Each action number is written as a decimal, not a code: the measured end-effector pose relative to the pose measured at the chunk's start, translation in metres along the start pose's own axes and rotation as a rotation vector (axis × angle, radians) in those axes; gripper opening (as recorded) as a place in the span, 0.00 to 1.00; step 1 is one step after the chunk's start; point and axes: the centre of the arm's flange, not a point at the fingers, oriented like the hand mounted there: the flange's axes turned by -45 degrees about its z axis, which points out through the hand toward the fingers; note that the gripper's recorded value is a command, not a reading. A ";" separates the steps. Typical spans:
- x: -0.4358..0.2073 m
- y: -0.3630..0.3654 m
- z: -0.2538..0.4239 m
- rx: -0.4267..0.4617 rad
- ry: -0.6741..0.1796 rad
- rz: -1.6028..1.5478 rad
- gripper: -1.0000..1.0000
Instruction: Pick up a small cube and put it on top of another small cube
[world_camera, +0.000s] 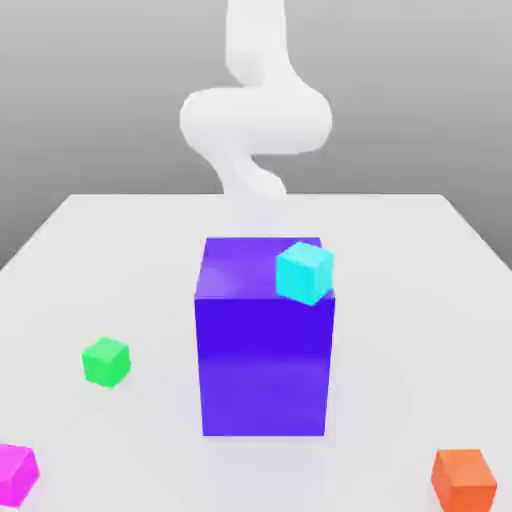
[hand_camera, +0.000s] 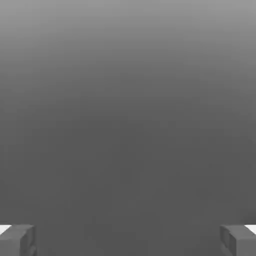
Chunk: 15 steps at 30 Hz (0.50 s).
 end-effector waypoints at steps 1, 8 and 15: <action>0.002 0.005 0.019 -0.032 -0.025 0.046 0.50; -0.002 0.058 0.143 -0.223 -0.173 0.350 0.50; -0.041 0.130 0.255 -0.378 -0.299 0.664 0.50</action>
